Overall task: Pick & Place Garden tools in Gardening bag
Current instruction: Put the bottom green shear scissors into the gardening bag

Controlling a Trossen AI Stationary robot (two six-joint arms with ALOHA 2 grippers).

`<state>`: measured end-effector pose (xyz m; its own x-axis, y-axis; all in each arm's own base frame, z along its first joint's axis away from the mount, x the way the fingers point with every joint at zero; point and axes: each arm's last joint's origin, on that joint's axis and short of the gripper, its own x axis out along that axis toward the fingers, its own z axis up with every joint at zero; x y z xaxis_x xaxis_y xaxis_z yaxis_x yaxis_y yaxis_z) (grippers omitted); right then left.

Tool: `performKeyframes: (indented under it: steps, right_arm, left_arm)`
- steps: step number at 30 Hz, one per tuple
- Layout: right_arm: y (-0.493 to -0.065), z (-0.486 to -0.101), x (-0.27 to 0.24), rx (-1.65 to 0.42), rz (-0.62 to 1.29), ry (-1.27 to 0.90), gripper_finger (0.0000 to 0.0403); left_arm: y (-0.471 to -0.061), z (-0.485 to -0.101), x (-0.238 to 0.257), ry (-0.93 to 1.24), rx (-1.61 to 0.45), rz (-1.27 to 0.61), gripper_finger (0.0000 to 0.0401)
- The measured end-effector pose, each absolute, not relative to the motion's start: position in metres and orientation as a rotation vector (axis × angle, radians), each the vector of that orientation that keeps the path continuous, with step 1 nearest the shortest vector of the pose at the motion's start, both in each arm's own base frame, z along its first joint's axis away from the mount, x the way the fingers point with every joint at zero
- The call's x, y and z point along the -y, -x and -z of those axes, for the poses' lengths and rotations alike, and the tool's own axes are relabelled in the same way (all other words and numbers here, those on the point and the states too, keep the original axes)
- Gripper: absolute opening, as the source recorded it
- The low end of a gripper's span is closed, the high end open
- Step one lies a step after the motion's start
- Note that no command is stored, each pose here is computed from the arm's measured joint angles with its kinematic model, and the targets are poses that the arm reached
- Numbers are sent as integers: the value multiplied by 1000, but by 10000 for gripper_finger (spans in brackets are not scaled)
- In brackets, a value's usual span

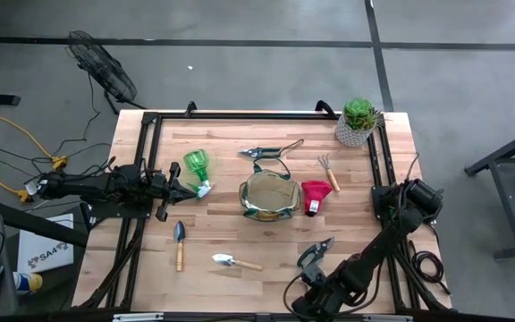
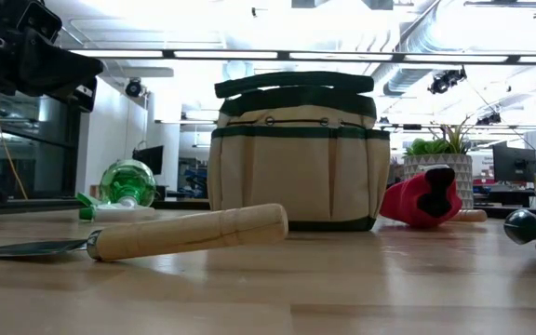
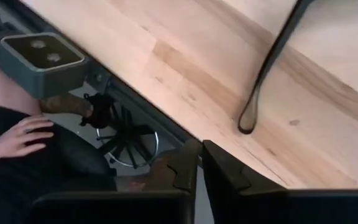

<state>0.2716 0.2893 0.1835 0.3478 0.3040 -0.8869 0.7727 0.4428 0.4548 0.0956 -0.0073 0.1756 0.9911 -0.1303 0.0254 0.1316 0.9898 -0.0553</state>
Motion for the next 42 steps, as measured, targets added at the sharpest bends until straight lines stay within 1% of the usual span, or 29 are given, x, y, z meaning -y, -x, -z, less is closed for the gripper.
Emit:
performKeyframes:
  steps: [8, 11, 15, 19, 25, 34, 42]
  right_arm:
    - [-277, -184, -286, -1160, 417, -1126, 134]
    - [-279, -184, -282, -1158, 437, -1120, 157]
    - [-279, -179, -274, -1179, 505, -1079, 161]
    - [-283, -164, -271, -1229, 555, -1055, 159]
    - [-288, -145, -269, -1238, 616, -1025, 158]
    - [-290, -142, -264, -1236, 657, -1012, 158]
    - [-297, -125, -259, -1286, 689, -983, 158]
  left_arm:
    - [-96, -176, 7, 57, 22, 131, 0]
    - [-96, -176, 7, 57, 22, 131, 0]
    - [-96, -176, 7, 57, 22, 131, 0]
    - [-96, -176, 7, 57, 22, 131, 0]
    - [-96, -176, 7, 57, 22, 131, 0]
    - [-96, -176, 7, 57, 22, 132, 0]
    - [-96, -176, 7, 57, 22, 131, 0]
